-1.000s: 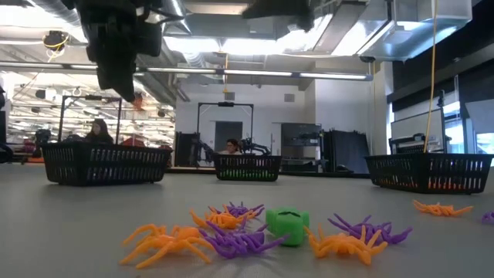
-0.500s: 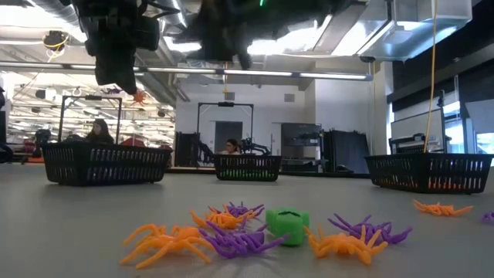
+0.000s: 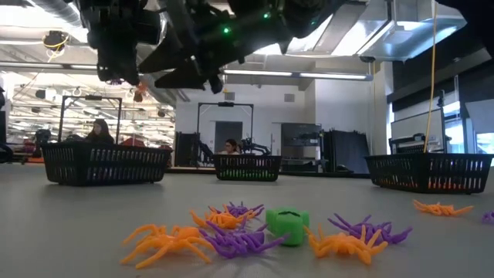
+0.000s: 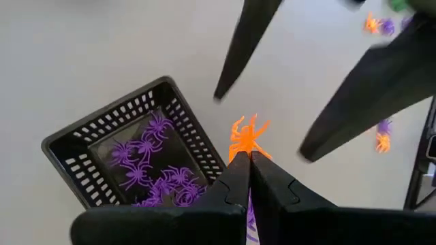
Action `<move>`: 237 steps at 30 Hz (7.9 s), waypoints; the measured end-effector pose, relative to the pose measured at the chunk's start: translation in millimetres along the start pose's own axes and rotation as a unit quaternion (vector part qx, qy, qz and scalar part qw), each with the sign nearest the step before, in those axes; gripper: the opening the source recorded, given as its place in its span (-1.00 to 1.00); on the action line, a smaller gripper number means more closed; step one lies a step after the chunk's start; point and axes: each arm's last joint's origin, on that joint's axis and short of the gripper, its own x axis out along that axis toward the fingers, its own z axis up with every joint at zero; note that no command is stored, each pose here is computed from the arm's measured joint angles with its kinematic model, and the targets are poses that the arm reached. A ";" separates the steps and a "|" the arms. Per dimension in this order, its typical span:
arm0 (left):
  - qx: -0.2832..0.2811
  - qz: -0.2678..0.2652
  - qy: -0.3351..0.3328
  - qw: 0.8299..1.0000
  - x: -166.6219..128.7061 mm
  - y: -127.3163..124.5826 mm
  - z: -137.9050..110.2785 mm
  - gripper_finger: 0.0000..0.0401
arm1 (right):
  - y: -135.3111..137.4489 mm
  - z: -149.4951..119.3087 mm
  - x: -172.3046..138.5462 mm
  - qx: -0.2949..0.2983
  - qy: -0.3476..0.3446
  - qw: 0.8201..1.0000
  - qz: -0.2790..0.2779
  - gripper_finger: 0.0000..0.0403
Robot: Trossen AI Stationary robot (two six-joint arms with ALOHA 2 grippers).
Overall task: Sort Halloween decoration
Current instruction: Put the orange spider toy from the left bin into the right bin, then put the right green skeleton toy into the top bin
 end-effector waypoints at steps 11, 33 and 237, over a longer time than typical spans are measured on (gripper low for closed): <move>0.008 -0.008 -0.017 1.000 -11.1 -5.8 7.7 -1.00 | -0.1 -5.9 9.2 -0.002 0.001 1.000 -0.001 0.11; 0.011 -0.003 -0.006 1.000 -11.1 -4.7 5.7 -1.00 | 0.6 -5.7 9.2 0.013 0.001 1.000 0.010 -0.82; 0.001 -0.069 -0.376 0.924 -44.7 -59.5 3.4 -0.49 | -170.5 -32.2 -166.8 0.425 0.007 0.884 -0.195 -0.85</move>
